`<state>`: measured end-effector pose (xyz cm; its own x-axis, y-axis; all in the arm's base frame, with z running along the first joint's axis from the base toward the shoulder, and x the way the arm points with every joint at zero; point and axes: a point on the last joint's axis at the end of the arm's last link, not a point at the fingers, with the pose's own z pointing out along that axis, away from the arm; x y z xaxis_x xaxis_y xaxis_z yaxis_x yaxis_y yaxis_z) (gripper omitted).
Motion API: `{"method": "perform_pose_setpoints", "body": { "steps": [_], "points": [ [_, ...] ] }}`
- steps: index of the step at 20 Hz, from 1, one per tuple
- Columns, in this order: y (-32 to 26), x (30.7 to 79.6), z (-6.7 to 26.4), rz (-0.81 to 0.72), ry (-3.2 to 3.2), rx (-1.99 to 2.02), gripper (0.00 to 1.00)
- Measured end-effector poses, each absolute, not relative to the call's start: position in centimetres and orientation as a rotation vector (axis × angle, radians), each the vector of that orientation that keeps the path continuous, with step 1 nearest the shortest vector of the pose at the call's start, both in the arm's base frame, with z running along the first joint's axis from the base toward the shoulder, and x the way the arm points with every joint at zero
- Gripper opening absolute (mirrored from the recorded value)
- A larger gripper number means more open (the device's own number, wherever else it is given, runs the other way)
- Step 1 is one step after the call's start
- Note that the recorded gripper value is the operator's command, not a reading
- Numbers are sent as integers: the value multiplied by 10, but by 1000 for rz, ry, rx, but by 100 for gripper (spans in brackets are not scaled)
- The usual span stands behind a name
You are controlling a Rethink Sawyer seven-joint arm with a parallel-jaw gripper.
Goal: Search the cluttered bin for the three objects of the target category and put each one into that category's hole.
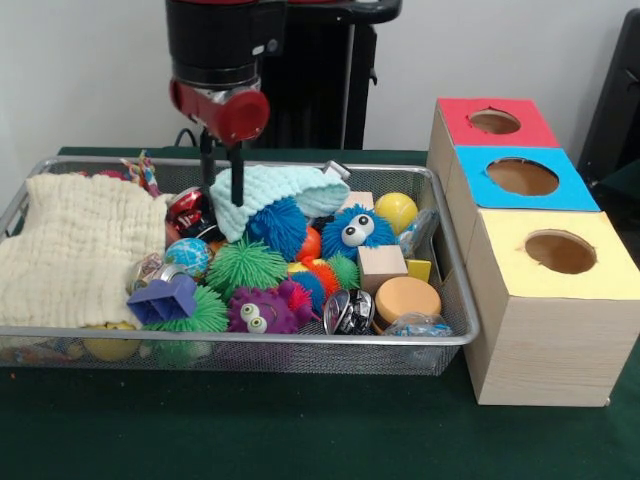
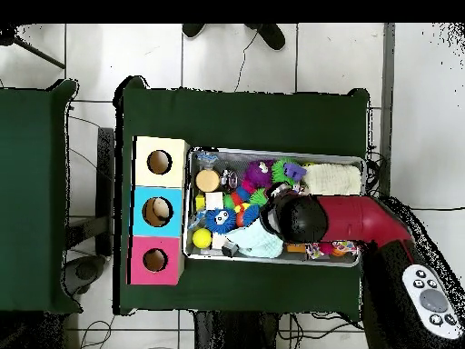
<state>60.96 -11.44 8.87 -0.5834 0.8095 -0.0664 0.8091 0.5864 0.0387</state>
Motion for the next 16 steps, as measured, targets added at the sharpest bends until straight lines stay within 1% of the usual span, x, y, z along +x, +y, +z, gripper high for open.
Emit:
{"method": "perform_pose_setpoints", "body": {
  "steps": [9,16],
  "points": [
    [-161,654,89,-6,2758,1327,100],
    [-189,663,94,6,2753,1270,100]
  ]
}}
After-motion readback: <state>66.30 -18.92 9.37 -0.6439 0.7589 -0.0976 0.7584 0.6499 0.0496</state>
